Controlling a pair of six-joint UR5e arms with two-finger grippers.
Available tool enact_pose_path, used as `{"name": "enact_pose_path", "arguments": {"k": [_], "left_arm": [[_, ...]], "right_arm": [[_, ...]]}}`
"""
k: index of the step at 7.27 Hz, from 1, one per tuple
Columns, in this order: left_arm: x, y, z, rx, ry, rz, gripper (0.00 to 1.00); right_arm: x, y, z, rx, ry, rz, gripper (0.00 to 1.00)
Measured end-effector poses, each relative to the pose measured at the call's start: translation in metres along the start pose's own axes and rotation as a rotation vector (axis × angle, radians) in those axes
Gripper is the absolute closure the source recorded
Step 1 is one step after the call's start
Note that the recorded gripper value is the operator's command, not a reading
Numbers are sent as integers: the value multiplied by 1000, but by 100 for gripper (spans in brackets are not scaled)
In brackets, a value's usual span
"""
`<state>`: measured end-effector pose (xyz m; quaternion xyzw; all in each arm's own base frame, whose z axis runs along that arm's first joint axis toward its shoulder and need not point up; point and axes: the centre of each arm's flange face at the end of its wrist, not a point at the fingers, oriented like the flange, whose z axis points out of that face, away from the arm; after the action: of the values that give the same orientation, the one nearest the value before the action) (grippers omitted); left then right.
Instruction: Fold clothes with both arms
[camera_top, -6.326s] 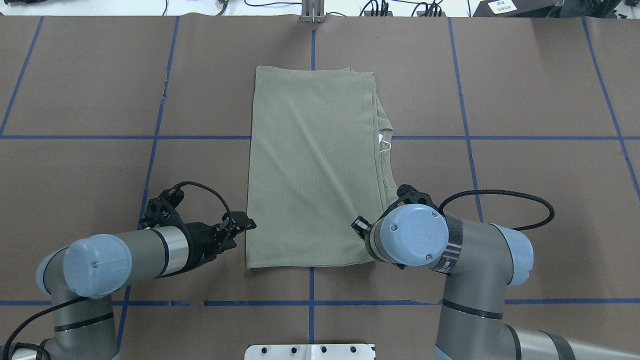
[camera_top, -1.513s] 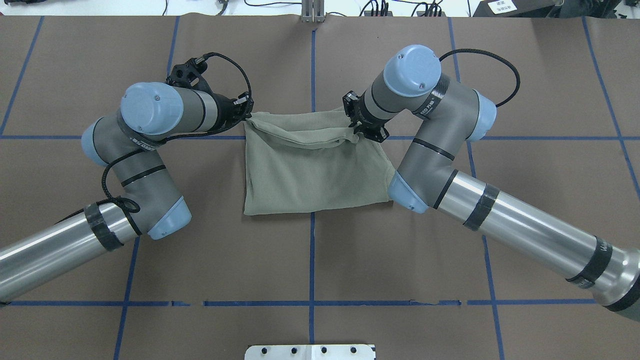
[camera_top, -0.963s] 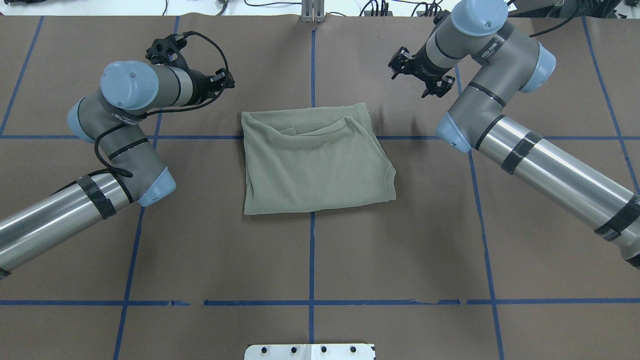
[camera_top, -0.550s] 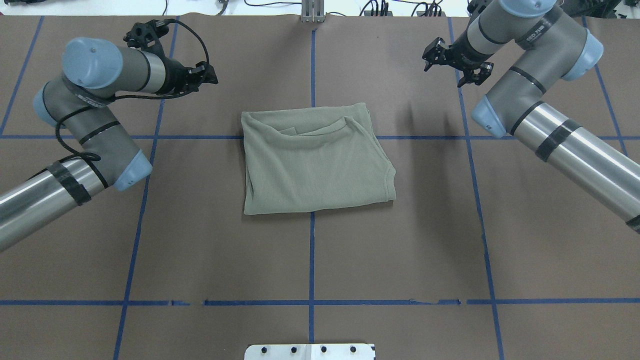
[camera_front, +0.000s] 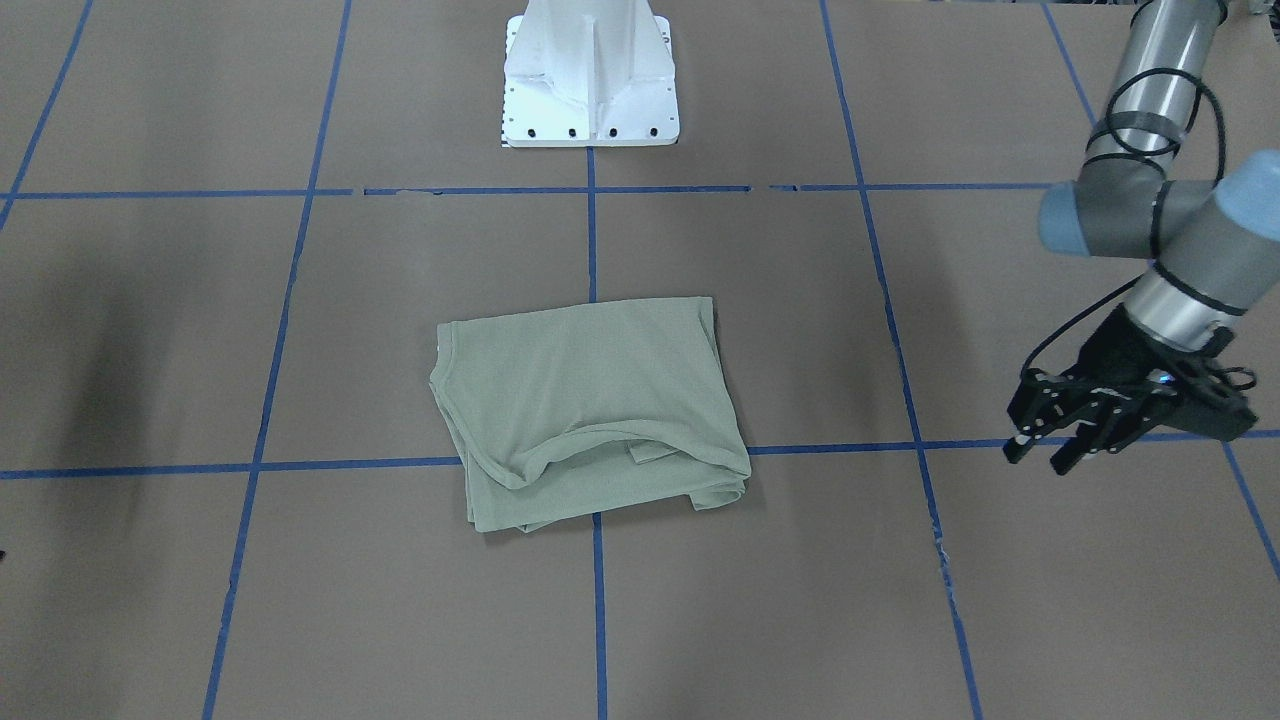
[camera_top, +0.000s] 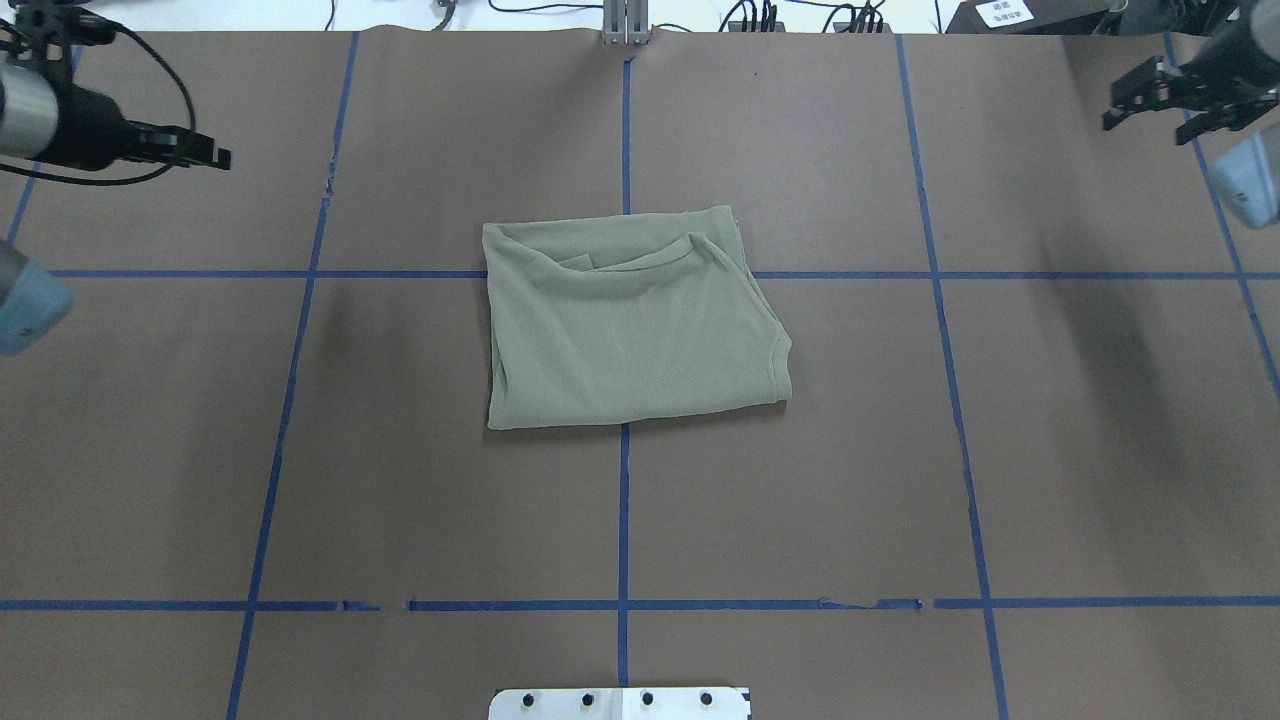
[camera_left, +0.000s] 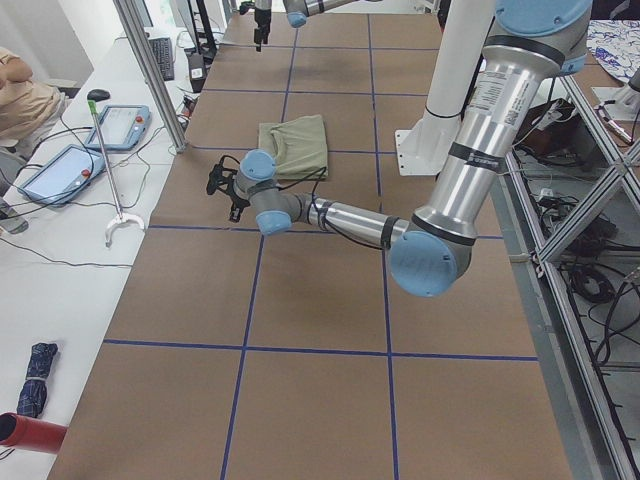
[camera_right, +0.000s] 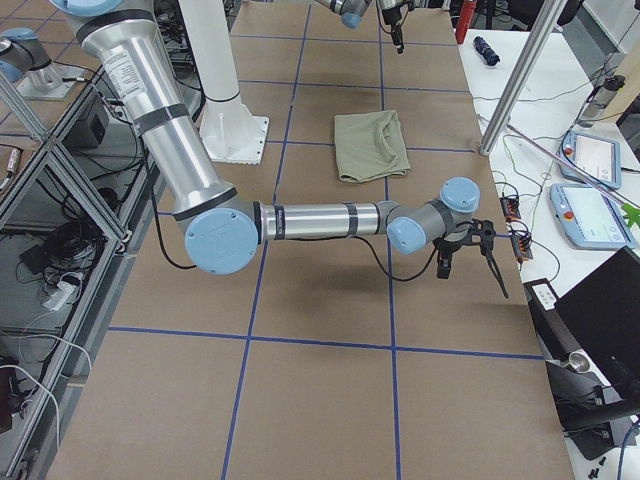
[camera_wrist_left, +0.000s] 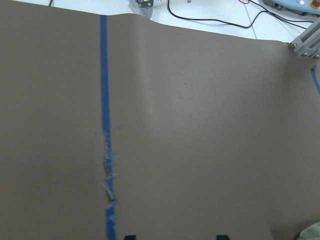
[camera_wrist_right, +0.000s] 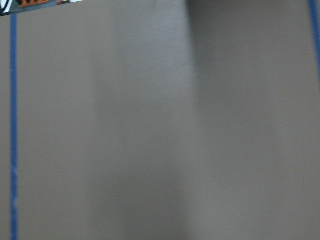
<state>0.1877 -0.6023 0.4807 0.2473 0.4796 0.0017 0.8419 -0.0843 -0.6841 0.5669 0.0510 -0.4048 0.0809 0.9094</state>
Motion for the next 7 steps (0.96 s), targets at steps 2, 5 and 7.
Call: {"name": "enact_pose_path", "arguments": {"k": [2, 5, 7], "left_arm": [[-99, 9, -69, -27, -64, 117, 38], [-181, -10, -167, -116, -168, 124, 37], [-166, -14, -195, -181, -189, 57, 25]], "right_arm": [[94, 19, -45, -48, 58, -101, 0], [126, 56, -85, -91, 78, -121, 0], [115, 75, -103, -99, 83, -117, 0]]}}
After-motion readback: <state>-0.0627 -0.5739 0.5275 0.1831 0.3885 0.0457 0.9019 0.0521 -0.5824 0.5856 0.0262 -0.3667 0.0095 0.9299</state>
